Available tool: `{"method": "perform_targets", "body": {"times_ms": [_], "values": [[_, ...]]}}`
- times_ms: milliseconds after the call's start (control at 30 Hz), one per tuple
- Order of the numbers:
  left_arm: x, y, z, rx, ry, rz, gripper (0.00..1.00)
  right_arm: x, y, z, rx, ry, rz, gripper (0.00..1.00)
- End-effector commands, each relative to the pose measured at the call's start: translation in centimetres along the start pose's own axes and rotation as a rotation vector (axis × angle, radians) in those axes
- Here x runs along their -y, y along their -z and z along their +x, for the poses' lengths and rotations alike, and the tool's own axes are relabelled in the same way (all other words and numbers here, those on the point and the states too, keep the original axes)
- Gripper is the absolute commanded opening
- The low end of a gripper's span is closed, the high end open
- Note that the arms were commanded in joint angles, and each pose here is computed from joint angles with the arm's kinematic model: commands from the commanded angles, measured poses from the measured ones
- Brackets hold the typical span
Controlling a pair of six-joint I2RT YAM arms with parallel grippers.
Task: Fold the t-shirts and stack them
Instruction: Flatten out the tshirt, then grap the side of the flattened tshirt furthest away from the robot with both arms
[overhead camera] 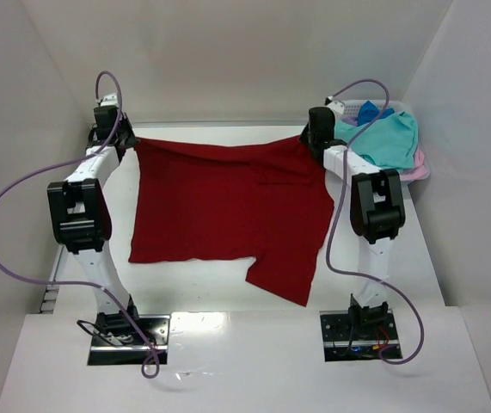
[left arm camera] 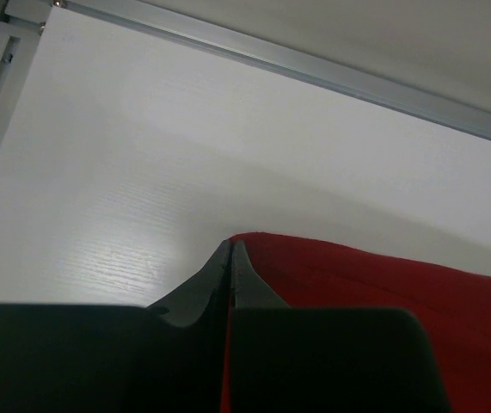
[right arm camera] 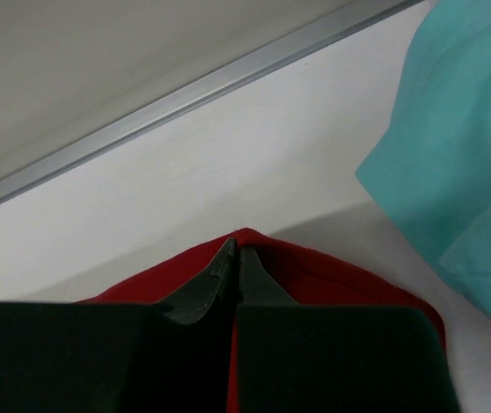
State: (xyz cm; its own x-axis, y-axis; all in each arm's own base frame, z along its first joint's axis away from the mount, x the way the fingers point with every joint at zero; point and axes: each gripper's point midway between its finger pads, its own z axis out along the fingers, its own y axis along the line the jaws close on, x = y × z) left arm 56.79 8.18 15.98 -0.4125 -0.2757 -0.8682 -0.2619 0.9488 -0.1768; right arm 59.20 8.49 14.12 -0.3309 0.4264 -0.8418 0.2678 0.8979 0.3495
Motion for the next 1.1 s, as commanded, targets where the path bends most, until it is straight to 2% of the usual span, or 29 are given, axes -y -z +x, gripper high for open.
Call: {"method": "perform_targets", "body": {"times_ms": [0, 400, 567, 800, 933, 967, 1067], "values": [[-0.1, -1.4, -2.7, 0.081, -0.010, 0.013, 0.00, -1.0, -1.7, -2.1, 0.049, -0.005, -0.020, 0.00], [-0.1, -4.4, -1.6, 0.053, -0.011, 0.019, 0.00, -1.0, -5.5, -1.4, 0.017, 0.005, -0.025, 0.00], [0.3, -5.2, -0.7, 0.029, -0.011, 0.046, 0.00, 0.3, -6.3, -0.7, -0.008, 0.013, -0.014, 0.06], [0.4, -6.3, 0.8, -0.005, -0.011, 0.060, 0.00, 1.6, -6.9, 0.5, -0.051, 0.034, -0.010, 0.20], [0.6, -6.2, 0.4, 0.002, -0.011, 0.071, 0.00, 1.4, -6.9, 1.8, -0.099, 0.057, -0.036, 0.37], [0.8, -6.2, 0.4, 0.000, -0.021, 0.081, 0.00, 1.0, -6.6, 1.4, -0.096, 0.063, -0.055, 0.45], [0.7, -6.2, 0.6, -0.009, -0.020, 0.079, 0.00, 0.2, -5.5, 1.2, -0.112, 0.075, -0.102, 0.55]]}}
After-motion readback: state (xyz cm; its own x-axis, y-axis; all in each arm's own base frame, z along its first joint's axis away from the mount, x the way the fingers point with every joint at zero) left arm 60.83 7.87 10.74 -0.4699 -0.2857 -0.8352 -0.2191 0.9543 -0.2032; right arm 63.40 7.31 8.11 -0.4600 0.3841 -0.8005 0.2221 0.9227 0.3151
